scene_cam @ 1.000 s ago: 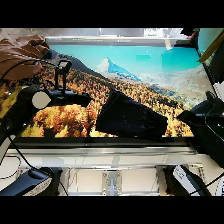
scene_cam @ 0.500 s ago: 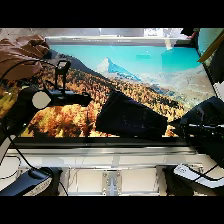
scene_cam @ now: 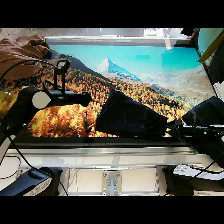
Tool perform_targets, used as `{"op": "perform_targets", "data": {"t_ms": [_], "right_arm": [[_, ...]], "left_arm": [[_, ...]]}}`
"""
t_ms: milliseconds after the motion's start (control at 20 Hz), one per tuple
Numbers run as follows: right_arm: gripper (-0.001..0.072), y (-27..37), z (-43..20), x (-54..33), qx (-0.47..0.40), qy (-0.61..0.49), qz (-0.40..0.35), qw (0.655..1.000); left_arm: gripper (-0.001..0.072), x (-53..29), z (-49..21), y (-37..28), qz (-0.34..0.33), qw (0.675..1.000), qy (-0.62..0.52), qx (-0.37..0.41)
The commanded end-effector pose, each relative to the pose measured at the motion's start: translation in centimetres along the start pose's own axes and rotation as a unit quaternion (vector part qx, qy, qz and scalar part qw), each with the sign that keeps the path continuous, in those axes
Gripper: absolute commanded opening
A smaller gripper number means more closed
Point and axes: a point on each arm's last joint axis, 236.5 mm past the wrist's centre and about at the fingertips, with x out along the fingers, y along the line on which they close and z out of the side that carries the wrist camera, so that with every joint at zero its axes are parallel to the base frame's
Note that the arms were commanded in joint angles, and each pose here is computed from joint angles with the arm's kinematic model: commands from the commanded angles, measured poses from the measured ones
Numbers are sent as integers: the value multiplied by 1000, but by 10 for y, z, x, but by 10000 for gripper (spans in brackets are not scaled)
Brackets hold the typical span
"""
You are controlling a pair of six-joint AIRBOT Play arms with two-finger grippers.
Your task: Fold the clothes and pants, and hang the long-sleeved shirts on hangers.
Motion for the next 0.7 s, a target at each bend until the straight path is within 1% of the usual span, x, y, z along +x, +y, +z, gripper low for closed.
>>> {"op": "perform_targets", "data": {"t_ms": [0, 100, 200, 300, 400, 450, 500, 600, 650], "right_arm": [[613, 11, -2, 18, -37, 19, 15, 999], [613, 12, 2, 23, -53, 14, 8, 998], [611, 3, 13, 26, -56, -5, -17, 998], [580, 4, 18, 30, -61, -10, -24, 998], [567, 10, 17, 38, -74, 1, -24, 997], [495, 14, 16, 41, -82, 7, -24, 996], [385, 18, 16, 46, -90, 11, -25, 996], [86, 29, 22, 49, -105, 11, -22, 994], [31, 36, 28, 45, -108, 6, -19, 994]], "left_arm": [[705, 0, 0, 0, 0, 1000, 0, 0], [705, 0, 0, 0, 0, 1000, 0, 0], [705, 0, 0, 0, 0, 1000, -1, -1], [705, 0, 0, 0, 0, 1000, 0, -3], [705, 0, 1, 0, 0, 1000, -1, -4], [705, 0, 1, 0, 0, 1000, -1, -4], [705, 0, 0, 0, 0, 1000, -1, -4], [705, 0, 0, 0, 0, 1000, -1, -4], [705, 0, 0, 0, 0, 1000, -1, -4]]}}
